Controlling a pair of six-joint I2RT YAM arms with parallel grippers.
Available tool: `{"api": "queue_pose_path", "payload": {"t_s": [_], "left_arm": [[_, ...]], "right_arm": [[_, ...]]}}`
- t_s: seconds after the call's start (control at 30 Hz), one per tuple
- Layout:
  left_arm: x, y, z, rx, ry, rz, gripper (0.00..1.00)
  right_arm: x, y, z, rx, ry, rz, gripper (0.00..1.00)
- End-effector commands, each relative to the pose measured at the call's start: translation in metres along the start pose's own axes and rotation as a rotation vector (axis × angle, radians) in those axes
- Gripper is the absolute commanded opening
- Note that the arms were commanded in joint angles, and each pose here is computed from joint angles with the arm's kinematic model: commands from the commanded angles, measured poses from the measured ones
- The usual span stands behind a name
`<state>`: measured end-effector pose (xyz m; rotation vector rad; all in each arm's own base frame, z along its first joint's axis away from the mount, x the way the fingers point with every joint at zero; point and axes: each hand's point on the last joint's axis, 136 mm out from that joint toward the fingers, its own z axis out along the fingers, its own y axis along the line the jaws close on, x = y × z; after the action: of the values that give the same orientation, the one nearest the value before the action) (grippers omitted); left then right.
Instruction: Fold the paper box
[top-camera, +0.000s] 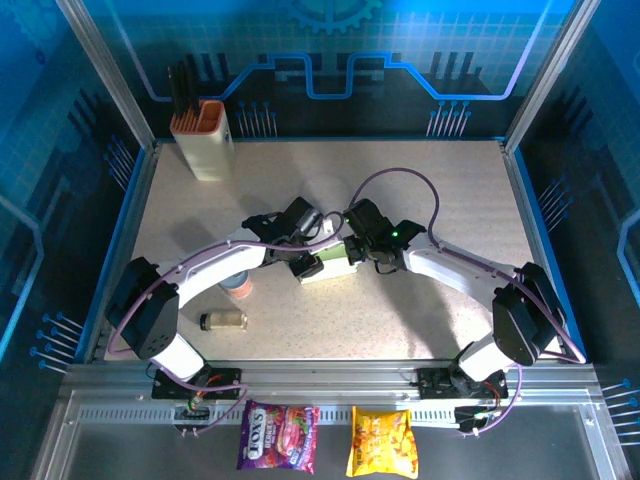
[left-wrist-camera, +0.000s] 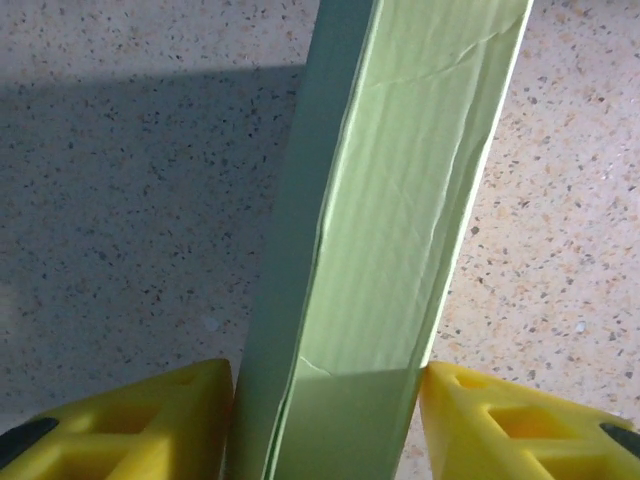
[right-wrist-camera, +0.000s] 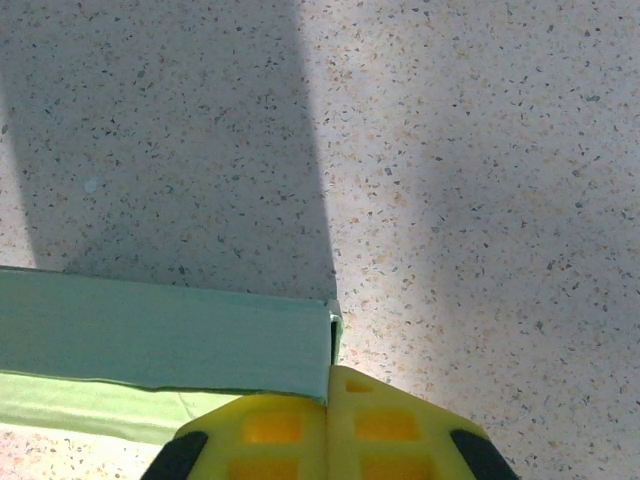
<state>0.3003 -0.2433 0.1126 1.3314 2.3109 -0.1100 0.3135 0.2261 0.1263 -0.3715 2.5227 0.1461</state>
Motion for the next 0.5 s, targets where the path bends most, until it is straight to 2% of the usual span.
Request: {"api": "queue_pose_path", "payload": {"t_s": [0.0,0.13,0.27,0.47], "left_arm": [[-0.007,0.004,-0.002,-0.028,-0.031,0.022,0.47],[-0.004,0.004,0.002,-0.027,-0.021,0.023,0.39],[0.001,0.001,0.008,-0.016,-0.001,0.021,0.39],[0.003,-0.001,0.01,-0.004,0.001,0.014,0.39]], "right_arm": [[0.015,0.0,-0.004,0.01,0.055,-0.02,0.0],[0.015,0.0,-0.006,0.008,0.054,-0.018,0.0],[0.013,0.001,-0.009,0.003,0.052,-0.018,0.0],[0.0,0.003,-0.026,-0.027,0.011,0.004,0.16]]}}
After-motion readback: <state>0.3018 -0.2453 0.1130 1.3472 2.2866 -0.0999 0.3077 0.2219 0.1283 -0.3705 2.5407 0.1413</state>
